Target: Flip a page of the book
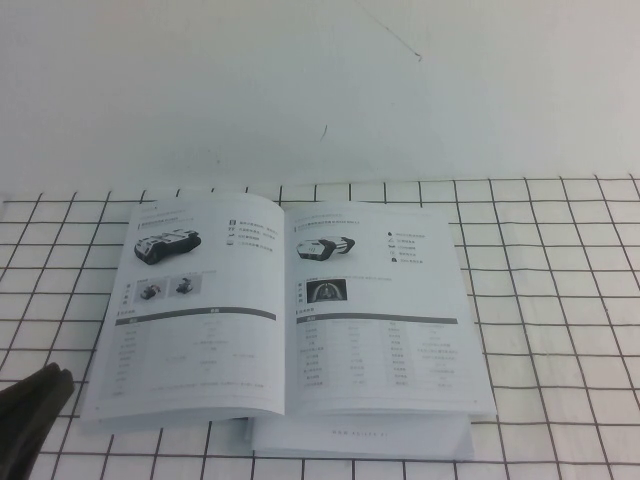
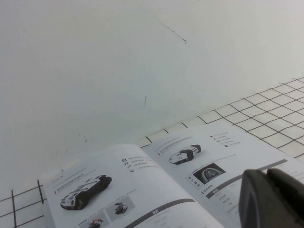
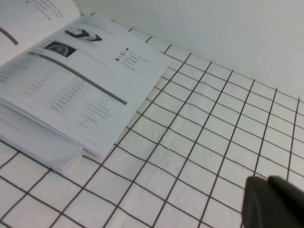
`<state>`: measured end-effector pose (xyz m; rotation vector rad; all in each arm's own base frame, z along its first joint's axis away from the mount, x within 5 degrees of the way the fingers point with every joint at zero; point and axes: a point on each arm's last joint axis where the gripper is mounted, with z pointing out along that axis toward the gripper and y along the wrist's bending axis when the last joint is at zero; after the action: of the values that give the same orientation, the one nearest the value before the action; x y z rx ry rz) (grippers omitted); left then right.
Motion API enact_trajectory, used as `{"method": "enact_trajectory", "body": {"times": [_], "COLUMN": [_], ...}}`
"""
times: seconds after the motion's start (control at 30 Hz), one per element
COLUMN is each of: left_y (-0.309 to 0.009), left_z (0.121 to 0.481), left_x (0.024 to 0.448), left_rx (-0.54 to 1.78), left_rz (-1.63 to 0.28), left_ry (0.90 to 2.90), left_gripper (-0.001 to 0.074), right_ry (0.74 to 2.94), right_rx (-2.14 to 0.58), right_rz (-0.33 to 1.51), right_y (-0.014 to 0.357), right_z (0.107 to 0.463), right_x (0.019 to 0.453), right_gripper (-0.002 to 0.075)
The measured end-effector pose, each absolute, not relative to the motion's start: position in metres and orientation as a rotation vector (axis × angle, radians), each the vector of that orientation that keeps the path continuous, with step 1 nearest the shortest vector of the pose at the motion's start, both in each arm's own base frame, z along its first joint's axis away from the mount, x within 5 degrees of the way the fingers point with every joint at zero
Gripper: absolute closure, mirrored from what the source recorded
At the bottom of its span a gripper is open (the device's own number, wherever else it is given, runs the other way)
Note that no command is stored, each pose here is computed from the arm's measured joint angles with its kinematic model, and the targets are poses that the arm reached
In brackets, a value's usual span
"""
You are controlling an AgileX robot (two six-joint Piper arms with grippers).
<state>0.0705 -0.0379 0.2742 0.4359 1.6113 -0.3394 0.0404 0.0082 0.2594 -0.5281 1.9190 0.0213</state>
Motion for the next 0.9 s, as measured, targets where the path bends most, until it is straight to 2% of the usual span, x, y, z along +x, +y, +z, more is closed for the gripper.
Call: {"method": "enact_trajectory", "body": {"times": [0.67, 0.77, 0.9], "left_y": [-0.033, -0.024, -0.015], "left_z": [0.268, 0.258, 0.227], "left_x": [0.064, 0.059, 0.054], "left_rx": [0.418, 0.357, 0.258], "left_rz": [-0.311, -0.22, -0.123], "left_ry": [1.589, 1.565, 1.585], "left_gripper": [0.0737, 0.0737, 0.0737], "right_ry": [1.922, 1.922, 1.922], "right_rx": [-0.527, -0.527, -0.527], "right_rz": [0.024, 0.024, 0.025], "right_y": [0.008, 0.008, 0.008], "right_z": [0.259, 0.259, 0.259], "right_x": [0.04, 0.04, 0.04], "right_gripper": [0.0726, 0.0726, 0.0726]}}
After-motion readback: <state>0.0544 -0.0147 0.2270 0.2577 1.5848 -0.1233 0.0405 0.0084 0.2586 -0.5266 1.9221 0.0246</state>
